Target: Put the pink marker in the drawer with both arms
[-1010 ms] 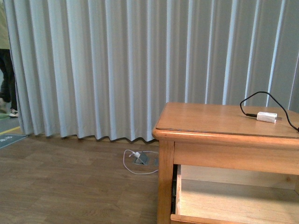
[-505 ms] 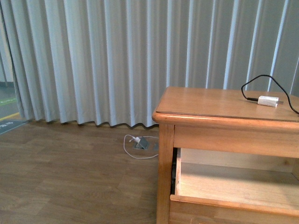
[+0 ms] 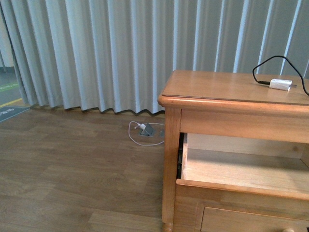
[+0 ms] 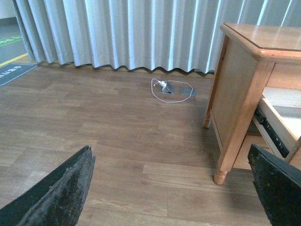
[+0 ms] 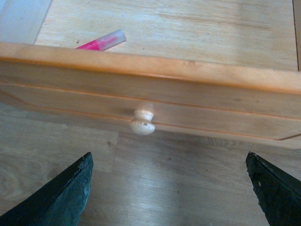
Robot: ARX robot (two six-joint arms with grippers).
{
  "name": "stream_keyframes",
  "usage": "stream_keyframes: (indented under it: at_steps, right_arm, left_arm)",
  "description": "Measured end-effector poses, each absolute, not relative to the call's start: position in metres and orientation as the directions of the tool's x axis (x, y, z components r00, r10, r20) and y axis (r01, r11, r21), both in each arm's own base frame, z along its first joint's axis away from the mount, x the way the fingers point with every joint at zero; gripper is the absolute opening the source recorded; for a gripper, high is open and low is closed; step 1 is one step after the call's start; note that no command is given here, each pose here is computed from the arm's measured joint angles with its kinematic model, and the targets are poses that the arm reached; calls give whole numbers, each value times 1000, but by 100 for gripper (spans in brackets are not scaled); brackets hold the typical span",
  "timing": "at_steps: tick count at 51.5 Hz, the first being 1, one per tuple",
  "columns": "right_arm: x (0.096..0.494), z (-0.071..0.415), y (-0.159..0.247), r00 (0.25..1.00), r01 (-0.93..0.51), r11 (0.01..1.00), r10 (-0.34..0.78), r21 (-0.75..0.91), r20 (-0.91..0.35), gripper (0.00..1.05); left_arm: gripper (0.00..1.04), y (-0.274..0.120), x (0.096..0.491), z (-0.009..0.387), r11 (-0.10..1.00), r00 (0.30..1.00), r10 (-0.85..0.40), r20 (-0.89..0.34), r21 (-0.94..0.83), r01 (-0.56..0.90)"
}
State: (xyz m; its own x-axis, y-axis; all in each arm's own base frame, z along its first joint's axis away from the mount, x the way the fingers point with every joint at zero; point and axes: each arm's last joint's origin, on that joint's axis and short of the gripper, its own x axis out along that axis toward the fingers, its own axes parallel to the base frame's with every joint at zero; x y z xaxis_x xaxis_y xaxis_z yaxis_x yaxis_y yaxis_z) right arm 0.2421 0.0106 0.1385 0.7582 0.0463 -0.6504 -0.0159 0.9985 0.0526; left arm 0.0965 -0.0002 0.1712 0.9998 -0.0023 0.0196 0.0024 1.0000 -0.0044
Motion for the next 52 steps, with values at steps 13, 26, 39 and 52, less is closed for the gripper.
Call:
stream_keyframes:
  at_steps: [13,26,39,52]
  right_arm:
    - [280,124,15,773,45,998,-13,34,-635,96]
    - [317,122,15,824,110,994,-81,19,-560,96]
    - [349,116,16,863,149,989,-120,20,-491,96]
    - [374,108,16,892,186,982,-151,42,-427,96]
  left_arm:
    - [99,0,96,171,1000,1000,-2,20,-4,2]
    - [99,0,96,171,1000,1000,-2,20,-4,2]
    - [99,0,96,171,1000,1000,-2,20,-4,2]
    - [99,0,96,171,1000,1000,-2,20,-4,2]
